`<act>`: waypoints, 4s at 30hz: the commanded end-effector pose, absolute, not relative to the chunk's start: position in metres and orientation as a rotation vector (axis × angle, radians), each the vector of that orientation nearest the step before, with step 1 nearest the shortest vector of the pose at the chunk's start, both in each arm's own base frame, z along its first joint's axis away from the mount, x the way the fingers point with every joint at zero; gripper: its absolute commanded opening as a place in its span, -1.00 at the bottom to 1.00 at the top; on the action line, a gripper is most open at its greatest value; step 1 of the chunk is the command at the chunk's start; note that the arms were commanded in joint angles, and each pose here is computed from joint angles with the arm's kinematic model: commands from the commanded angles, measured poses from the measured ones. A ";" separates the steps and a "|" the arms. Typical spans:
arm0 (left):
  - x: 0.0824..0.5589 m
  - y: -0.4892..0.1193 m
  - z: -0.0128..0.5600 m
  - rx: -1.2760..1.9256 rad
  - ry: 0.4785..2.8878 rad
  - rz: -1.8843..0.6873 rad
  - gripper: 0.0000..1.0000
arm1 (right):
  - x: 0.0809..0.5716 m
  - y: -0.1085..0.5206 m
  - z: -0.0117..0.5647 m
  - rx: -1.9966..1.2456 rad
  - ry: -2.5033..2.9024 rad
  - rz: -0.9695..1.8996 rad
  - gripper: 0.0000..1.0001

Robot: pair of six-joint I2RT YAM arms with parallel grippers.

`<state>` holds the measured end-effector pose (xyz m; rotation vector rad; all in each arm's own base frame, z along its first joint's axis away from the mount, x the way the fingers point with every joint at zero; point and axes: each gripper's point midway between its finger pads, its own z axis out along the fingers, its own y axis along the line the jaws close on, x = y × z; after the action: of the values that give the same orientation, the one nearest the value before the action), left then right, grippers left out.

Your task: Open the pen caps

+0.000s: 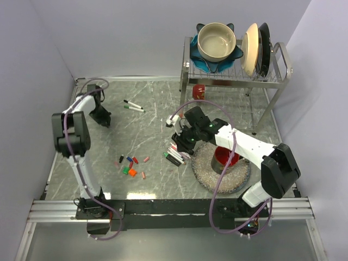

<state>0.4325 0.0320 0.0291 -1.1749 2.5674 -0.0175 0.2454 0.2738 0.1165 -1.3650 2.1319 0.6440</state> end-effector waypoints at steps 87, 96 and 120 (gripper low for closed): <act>0.229 -0.281 0.264 -0.181 1.564 -1.354 0.19 | 0.181 0.297 0.187 -1.362 1.815 1.422 -1.00; 0.245 -0.264 0.265 -0.273 1.581 -1.226 -0.99 | 0.184 0.297 0.174 -1.372 1.860 1.420 -1.00; 0.274 -0.113 0.187 -0.715 1.763 -0.701 -0.98 | 0.232 0.293 0.121 -1.240 2.129 0.939 -1.00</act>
<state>0.2783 -0.1169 0.2266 -0.6788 1.6146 -0.7687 0.1970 0.3034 0.1270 -1.3601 2.0729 1.2037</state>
